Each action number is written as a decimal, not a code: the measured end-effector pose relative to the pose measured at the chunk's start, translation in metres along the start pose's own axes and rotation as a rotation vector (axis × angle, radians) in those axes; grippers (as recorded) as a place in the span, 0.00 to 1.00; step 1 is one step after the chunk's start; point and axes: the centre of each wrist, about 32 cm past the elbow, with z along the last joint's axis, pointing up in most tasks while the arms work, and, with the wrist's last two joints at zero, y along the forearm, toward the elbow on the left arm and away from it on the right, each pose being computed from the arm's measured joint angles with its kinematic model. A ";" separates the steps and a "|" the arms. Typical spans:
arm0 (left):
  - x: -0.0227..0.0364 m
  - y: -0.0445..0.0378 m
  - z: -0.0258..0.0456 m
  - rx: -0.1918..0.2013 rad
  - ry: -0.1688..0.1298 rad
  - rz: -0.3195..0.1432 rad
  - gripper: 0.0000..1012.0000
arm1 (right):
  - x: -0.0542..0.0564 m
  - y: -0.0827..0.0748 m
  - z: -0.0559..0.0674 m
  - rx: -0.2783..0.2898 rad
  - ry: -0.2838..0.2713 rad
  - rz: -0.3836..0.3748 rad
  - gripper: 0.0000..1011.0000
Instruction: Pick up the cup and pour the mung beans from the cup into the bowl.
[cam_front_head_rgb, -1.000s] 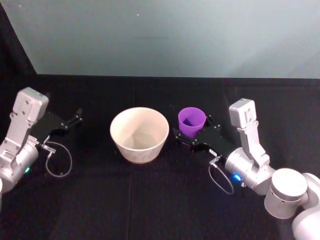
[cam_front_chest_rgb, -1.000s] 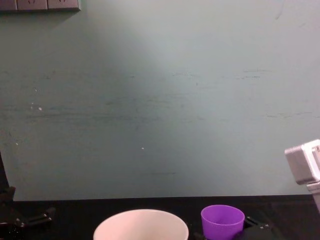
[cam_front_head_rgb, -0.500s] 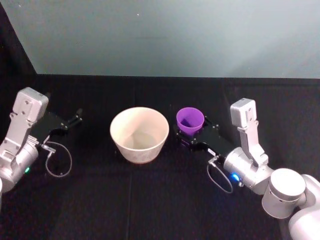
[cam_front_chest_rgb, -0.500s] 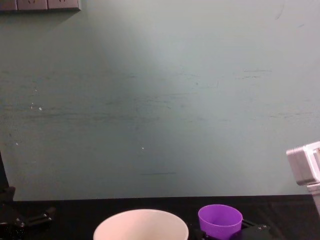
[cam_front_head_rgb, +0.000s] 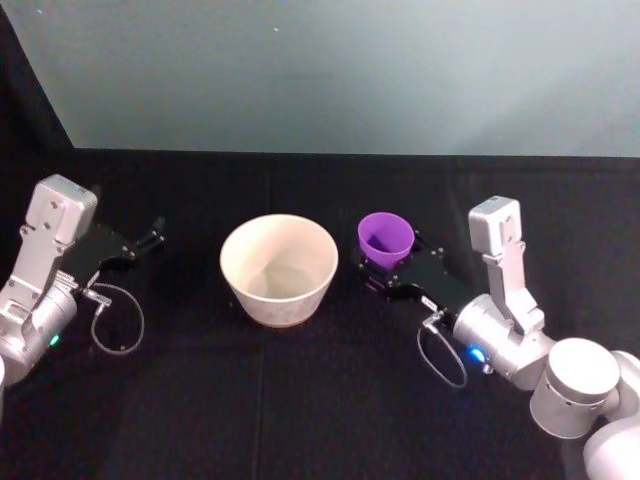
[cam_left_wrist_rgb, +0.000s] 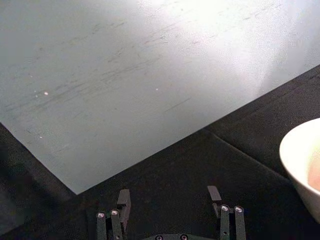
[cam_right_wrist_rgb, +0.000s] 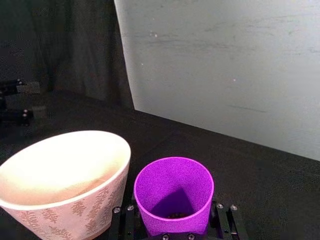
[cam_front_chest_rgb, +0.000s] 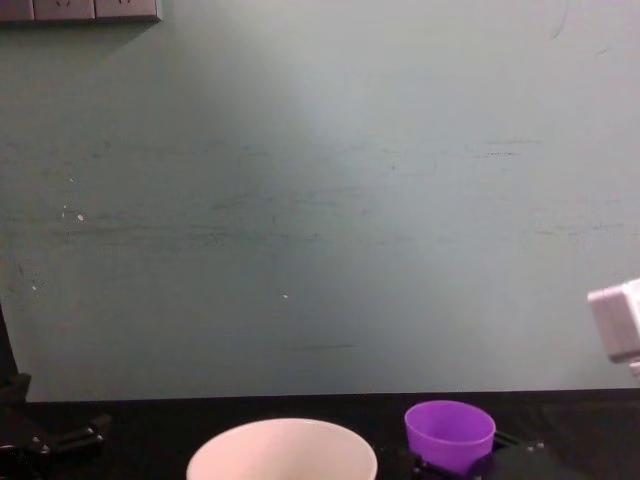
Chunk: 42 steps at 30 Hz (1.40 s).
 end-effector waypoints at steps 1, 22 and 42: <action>0.0000 0.0000 0.0000 0.000 0.000 0.000 0.99 | 0.000 -0.001 0.001 0.001 -0.001 0.000 0.73; 0.0000 0.0000 0.0000 0.000 0.000 0.000 0.99 | 0.010 -0.018 0.082 -0.009 0.013 0.001 0.73; 0.0000 0.0000 0.0000 0.000 0.000 0.000 0.99 | 0.010 -0.018 0.085 -0.011 0.019 0.007 0.73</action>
